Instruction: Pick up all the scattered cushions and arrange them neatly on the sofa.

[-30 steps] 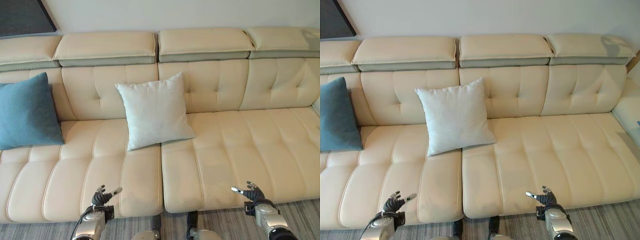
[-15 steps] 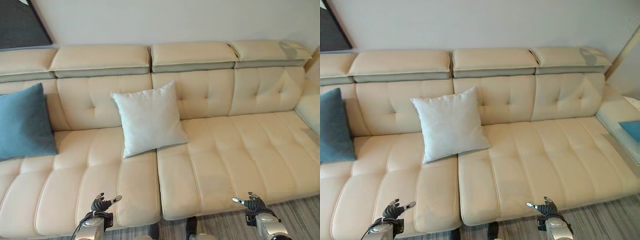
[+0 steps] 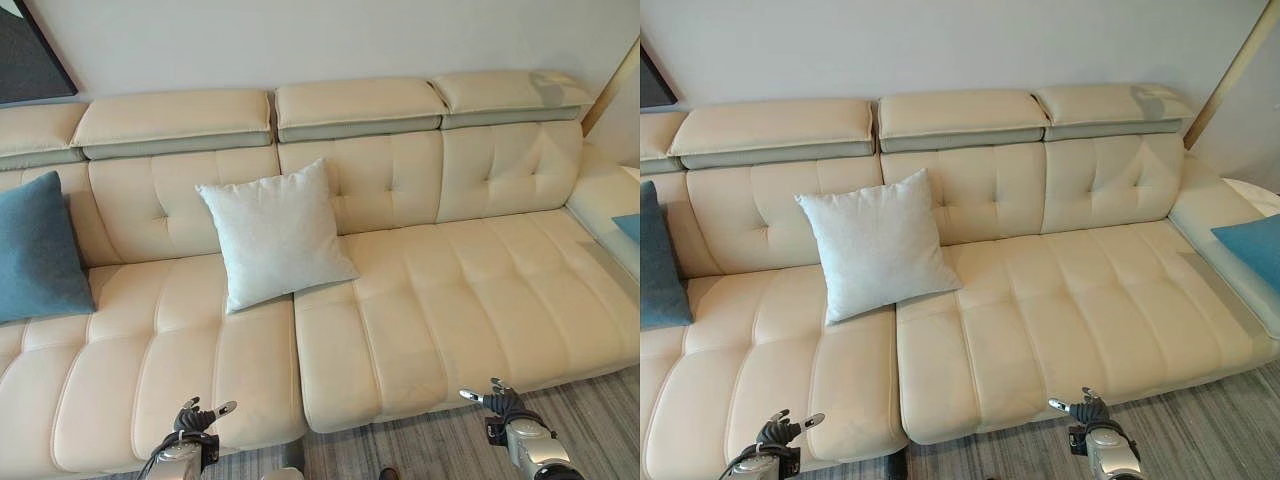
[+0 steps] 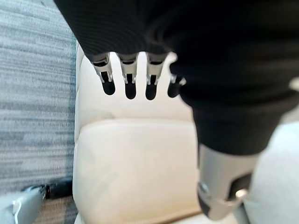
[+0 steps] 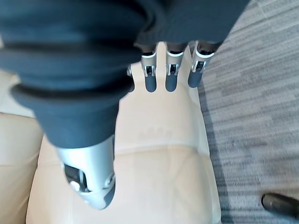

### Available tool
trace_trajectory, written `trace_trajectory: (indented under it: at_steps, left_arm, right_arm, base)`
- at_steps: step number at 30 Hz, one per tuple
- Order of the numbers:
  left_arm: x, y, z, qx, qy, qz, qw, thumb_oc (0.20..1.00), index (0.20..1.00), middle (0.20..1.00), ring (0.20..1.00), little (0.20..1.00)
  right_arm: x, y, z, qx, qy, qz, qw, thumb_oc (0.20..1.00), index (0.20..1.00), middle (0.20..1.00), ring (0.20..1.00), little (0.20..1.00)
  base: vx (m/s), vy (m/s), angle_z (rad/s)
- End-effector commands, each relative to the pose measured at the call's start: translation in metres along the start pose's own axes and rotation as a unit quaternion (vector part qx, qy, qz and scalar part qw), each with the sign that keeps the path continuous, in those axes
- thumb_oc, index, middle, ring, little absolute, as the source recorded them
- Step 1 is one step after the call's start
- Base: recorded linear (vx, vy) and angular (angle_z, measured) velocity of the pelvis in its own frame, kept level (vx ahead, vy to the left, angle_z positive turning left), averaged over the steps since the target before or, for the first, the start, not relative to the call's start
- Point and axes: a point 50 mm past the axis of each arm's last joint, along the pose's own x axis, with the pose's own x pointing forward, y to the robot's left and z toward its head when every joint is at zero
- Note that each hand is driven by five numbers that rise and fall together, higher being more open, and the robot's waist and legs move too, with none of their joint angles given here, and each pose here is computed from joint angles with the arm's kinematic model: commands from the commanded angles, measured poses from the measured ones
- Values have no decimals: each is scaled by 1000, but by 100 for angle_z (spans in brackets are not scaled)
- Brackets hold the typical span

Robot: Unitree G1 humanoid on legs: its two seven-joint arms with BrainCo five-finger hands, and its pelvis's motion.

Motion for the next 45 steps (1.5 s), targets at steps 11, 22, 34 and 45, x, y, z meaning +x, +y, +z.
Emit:
trace_trajectory:
  at_steps: [11,22,34,45]
  left_arm:
    - [2,3,20,-20,-38,7,999,1000,1000,1000,1000,1000]
    - [-1,-12,8,10,-20,-20,1000,1000,1000,1000,1000,1000]
    - [-1,-7,22,-5,-45,-14,999,1000,1000,1000,1000,1000]
    - [-2,-15,39,-11,-78,-33,996,1000,1000,1000,1000,1000]
  right_arm:
    - [3,-8,29,-5,-50,-17,999,1000,1000,1000,1000,1000]
    - [-1,-2,7,3,-22,-7,1000,1000,1000,1000,1000,1000]
    - [-1,6,13,-2,-31,4,1000,1000,1000,1000,1000,1000]
    - [1,7,35,-14,-61,1,998,1000,1000,1000,1000,1000]
  base:
    - [-131,-72,-1]
    - [29,87,1]
    - [-37,-35,-6]
    - [-86,-40,10]
